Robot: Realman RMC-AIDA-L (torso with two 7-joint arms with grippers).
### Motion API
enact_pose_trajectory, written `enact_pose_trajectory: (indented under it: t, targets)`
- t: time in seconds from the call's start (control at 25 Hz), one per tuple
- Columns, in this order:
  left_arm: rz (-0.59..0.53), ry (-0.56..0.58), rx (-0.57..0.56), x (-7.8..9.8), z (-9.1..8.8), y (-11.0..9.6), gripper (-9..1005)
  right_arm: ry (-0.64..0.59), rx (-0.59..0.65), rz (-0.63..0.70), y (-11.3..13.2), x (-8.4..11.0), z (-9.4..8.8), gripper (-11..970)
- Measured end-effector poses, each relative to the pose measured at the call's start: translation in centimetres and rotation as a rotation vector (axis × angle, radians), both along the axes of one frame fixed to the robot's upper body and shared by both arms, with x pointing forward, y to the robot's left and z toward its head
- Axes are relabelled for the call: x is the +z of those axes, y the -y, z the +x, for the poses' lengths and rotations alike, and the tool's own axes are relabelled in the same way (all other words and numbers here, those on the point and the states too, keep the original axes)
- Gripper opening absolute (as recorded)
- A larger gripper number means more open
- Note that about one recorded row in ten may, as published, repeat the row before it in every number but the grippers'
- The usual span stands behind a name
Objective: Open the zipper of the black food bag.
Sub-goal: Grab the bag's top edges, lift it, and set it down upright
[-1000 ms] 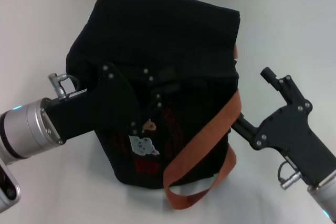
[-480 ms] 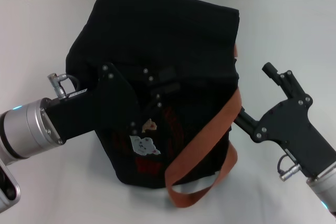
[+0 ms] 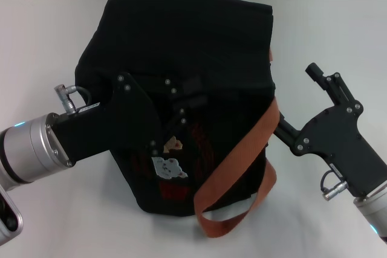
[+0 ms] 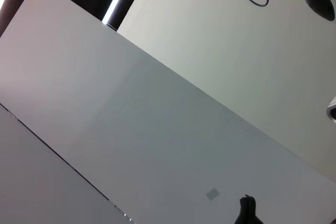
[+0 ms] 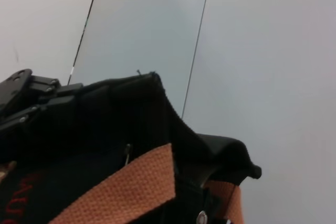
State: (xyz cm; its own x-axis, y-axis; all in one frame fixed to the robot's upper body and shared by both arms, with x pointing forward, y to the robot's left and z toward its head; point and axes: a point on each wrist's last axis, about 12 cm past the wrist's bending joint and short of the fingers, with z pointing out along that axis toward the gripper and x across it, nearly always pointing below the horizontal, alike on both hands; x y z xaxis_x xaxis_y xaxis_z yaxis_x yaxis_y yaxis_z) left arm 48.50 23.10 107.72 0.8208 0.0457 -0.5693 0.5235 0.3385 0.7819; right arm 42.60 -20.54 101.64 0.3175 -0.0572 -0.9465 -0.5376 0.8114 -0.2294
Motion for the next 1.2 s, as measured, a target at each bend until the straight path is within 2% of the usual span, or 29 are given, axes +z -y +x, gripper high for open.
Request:
enact_pose_trajectory:
  t: [0.32, 1.2]
  targets:
    - [0.001, 0.000, -0.001, 0.00, 0.00, 0.01, 84, 0.013, -0.026, -0.011, 0.23, 0.05, 0.14, 832]
    - [0.001, -0.001, -0.005, 0.00, -0.02, 0.03, 85, 0.003, 0.023, -0.044, -0.47, -0.12, 0.50, 819]
